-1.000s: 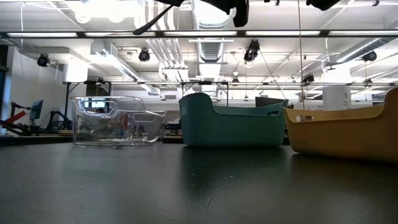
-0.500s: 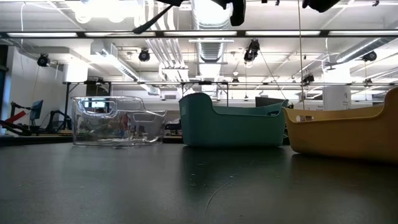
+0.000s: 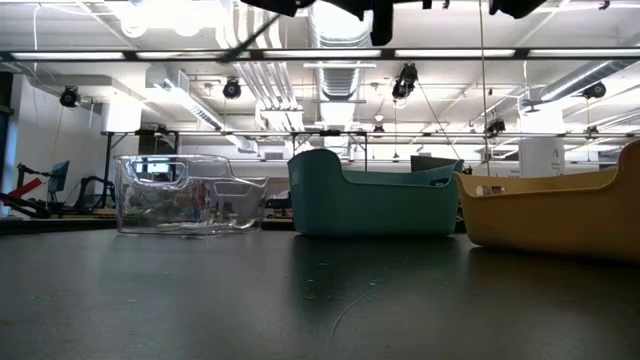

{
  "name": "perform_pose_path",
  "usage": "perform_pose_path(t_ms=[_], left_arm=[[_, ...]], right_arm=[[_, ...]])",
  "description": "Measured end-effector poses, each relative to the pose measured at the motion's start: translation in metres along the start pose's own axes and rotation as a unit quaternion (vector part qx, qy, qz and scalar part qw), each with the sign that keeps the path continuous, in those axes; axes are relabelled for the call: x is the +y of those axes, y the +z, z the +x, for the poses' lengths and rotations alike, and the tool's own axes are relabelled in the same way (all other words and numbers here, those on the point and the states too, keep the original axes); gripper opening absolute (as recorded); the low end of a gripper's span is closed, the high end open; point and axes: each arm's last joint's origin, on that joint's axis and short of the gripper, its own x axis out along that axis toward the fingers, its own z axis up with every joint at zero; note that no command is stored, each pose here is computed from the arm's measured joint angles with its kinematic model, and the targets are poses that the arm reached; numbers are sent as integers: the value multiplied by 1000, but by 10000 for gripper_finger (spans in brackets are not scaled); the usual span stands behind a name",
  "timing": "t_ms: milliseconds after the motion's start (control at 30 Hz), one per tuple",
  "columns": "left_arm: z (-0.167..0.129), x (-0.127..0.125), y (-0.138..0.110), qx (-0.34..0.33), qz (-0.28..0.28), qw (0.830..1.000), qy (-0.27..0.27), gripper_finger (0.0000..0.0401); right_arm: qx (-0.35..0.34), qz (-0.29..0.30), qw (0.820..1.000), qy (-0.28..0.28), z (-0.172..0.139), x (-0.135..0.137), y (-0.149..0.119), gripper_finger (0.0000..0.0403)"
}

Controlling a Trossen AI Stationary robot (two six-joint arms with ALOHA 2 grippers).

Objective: Sort silverware by color (type)
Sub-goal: Put the black spoon into the yellow bin

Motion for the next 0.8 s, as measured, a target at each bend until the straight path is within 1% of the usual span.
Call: perform_pose_path(t_ms=[133,200,300,467,567,633,733,800], left_arm=[[-6,1,-1,-3,15,1000,-7,164],[-11,3,-1,-4,25,1000,-14,174],[-17,6,1,10,38,999,-32,175],[-31,9,13,32,87,993,-74,154],[-37,11,20,37,107,989,-91,135],[-37,12,24,52,117,986,-107,121],[-38,11,29,84,133,977,-144,100],[-39,8,29,104,148,968,-177,85]], right_arm=[[43,-18,999,-2,-4,-2,-1,13],[68,-21,997,-4,-8,-3,0,13],[119,-28,992,-6,-16,-7,-1,13],[179,-23,984,-13,-31,-13,5,13],[200,-20,979,-17,-39,-16,10,13],[209,-15,978,-19,-45,-18,14,13],[221,-16,975,-17,-53,-20,19,13],[228,-13,974,-18,-56,-20,21,13]])
